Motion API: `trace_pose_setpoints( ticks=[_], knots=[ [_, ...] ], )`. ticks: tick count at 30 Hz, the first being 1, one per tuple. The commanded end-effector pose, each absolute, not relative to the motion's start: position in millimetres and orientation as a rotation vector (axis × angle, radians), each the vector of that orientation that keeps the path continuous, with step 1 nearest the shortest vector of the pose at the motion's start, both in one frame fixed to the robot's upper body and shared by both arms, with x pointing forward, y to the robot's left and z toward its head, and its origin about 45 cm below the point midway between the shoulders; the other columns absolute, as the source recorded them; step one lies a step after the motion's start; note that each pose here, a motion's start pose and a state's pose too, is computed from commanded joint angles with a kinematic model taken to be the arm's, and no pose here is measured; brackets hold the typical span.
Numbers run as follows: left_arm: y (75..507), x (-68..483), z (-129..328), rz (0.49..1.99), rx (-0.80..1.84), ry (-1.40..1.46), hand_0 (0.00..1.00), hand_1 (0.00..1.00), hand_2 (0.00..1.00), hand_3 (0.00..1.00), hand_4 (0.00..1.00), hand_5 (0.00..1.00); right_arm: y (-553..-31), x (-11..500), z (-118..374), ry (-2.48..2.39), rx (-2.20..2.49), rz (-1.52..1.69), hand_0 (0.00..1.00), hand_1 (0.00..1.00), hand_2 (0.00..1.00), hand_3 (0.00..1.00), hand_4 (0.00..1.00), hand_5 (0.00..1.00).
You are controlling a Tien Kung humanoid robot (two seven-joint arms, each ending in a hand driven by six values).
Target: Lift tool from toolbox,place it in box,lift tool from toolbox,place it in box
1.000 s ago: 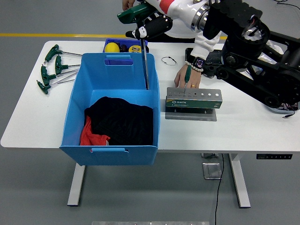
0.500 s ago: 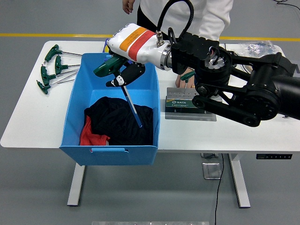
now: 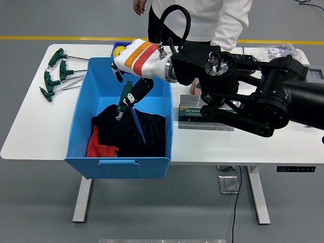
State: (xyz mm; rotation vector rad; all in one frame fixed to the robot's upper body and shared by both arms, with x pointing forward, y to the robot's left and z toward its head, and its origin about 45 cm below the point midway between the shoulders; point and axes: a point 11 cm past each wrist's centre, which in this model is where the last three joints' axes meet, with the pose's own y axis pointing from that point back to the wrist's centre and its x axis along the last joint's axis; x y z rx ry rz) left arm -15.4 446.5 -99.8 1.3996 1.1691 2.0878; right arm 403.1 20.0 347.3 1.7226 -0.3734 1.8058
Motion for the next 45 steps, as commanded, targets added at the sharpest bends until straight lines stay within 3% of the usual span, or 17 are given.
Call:
trace_pose_setpoints(
  ticks=[2,20,45],
  knots=[
    [446.4,-15.4,-99.8,2.087,1.4,1.169,0.541,0.51,0.51,0.696,0.742,0.665,18.9,404.2,346.8,-0.377,1.719,1.804,0.487,0.577,0.686,0.546,0.966,0.622],
    [445.5,-17.0,-100.4,2.077,1.402,1.172,0.539,0.507,0.508,0.69,0.734,0.656,-1.9,425.6,348.9,-0.456,1.684,1.78,0.504,0.589,0.69,0.551,0.998,0.655],
    [444.3,-16.6,-101.1,2.066,1.4,1.161,0.536,0.504,0.506,0.685,0.73,0.653,-51.8,477.1,300.8,-0.544,1.553,1.771,0.594,0.635,0.696,0.525,0.998,0.658]
  ],
)
